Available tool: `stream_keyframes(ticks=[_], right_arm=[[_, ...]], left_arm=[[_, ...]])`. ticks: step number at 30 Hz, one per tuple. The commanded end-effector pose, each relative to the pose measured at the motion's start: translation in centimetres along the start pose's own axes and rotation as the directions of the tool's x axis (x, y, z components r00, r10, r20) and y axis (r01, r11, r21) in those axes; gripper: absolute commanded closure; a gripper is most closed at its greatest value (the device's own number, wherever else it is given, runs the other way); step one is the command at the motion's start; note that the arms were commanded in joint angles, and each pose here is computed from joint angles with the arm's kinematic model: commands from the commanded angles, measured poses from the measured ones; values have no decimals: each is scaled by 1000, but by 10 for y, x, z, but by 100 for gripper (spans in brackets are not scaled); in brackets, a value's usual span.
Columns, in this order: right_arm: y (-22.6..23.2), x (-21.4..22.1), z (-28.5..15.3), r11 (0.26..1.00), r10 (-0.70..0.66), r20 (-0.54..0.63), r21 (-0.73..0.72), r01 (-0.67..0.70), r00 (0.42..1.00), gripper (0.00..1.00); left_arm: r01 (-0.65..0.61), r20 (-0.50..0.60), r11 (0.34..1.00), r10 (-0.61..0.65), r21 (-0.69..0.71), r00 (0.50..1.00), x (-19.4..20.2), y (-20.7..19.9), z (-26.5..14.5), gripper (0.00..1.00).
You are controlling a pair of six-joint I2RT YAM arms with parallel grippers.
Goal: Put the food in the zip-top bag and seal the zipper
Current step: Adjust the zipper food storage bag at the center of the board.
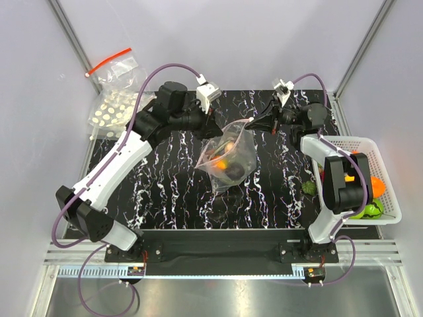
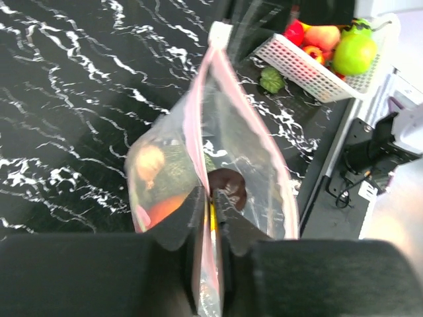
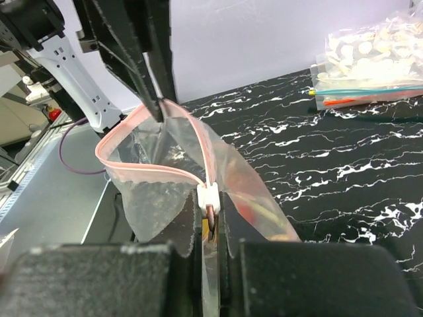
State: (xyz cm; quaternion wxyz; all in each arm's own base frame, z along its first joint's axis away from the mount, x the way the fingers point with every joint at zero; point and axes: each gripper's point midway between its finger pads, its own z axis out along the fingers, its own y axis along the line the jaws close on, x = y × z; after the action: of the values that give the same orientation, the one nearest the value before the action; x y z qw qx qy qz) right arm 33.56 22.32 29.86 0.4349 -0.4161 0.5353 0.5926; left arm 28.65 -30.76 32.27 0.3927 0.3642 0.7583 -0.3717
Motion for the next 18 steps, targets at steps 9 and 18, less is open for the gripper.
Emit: stream_keyframes(ticks=[9, 18], right_arm=[[56, -37, 3, 975, -221, 61, 1, 221, 973, 100], [72, -22, 15, 929, -196, -95, 300, 215, 976, 100]], left_arm=[[-27, 123, 996, 37, -86, 992, -38, 4, -22, 43], [-52, 192, 998, 58, -35, 980, -64, -15, -34, 30]])
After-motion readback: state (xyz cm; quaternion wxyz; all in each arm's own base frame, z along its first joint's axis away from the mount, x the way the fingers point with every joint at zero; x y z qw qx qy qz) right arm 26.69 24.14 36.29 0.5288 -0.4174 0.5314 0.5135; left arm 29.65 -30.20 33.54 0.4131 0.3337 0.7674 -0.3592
